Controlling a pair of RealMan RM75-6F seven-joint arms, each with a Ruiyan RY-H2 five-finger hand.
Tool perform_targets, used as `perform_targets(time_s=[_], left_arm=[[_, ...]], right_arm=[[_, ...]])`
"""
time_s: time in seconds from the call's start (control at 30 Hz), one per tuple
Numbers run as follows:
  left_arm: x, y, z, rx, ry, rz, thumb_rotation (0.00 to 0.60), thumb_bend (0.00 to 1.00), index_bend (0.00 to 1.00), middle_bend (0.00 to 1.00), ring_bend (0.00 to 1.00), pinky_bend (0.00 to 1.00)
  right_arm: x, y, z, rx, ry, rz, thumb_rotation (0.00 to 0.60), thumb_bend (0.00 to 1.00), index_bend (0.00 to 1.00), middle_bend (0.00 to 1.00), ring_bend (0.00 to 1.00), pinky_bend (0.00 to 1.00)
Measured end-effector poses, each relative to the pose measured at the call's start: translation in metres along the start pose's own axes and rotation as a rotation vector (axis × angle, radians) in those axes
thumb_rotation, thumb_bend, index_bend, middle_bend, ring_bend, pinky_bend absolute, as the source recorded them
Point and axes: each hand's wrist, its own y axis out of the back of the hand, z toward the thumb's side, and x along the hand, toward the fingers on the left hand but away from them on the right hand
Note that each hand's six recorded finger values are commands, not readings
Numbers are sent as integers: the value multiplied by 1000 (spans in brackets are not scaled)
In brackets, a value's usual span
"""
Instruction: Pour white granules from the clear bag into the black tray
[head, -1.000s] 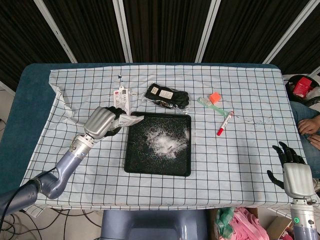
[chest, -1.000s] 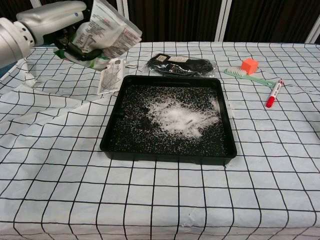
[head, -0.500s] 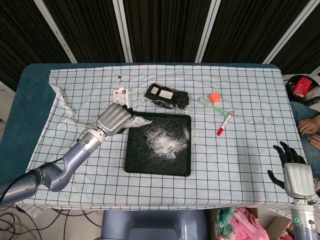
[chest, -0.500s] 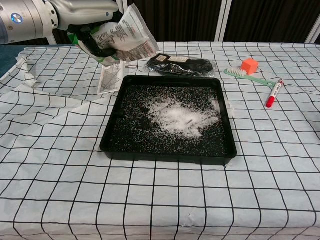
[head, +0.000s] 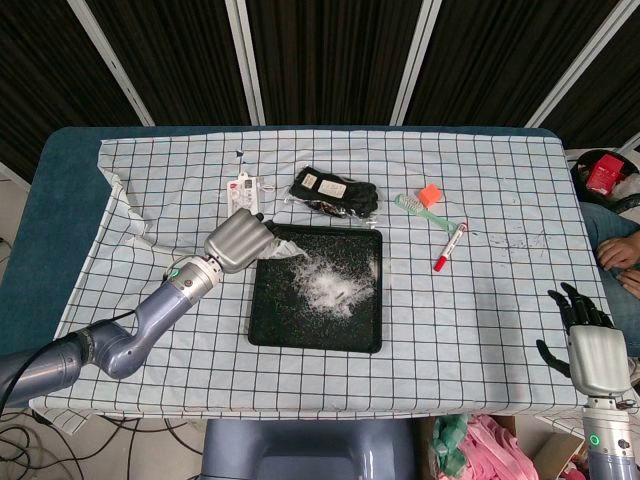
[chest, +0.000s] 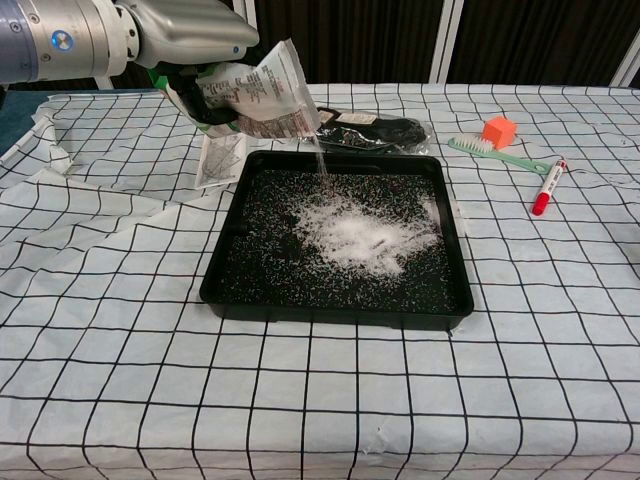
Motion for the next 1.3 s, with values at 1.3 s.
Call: perform_targets(time_s=[1.3], left_arm=[[-43, -63, -37, -1065, 68, 350, 600, 769, 512, 534, 484, 650]], right_arm=[[0, -3, 0, 15, -3, 6, 600, 196, 187, 109, 169, 337]])
